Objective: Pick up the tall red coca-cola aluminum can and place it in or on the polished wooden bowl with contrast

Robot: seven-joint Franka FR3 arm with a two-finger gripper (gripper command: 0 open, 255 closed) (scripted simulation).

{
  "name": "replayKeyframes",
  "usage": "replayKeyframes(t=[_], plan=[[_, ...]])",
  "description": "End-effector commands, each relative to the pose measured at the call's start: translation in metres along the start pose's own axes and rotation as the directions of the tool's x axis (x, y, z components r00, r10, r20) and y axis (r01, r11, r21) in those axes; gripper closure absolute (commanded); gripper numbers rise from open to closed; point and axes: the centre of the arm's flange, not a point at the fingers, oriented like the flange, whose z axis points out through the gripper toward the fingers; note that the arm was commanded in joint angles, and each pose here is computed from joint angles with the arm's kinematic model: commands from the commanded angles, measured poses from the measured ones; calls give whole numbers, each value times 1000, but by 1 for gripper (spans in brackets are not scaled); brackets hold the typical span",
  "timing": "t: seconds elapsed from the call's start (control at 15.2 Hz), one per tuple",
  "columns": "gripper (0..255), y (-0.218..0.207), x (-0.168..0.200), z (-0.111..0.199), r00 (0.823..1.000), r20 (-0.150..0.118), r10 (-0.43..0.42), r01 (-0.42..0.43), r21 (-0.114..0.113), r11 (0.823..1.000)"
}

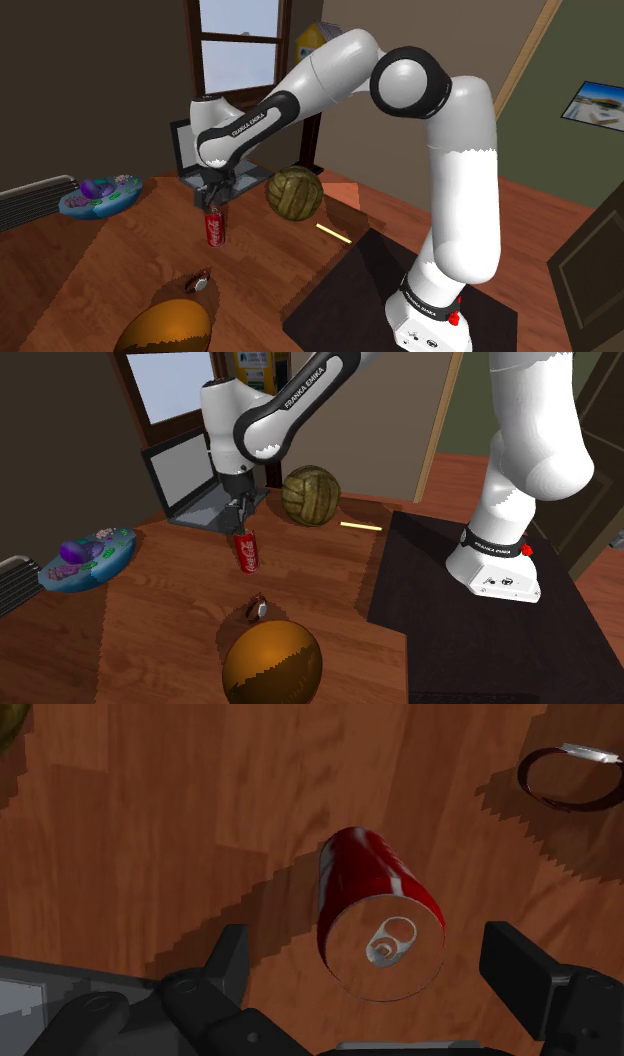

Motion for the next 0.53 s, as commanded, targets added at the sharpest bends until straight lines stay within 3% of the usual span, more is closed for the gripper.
replayKeyframes(t=[0.0,0.46], plan=[[0,-3,5,12,1000,0,-1,1,1,1000],[0,-3,5,42,1000,0,-1,1,1,1000]])
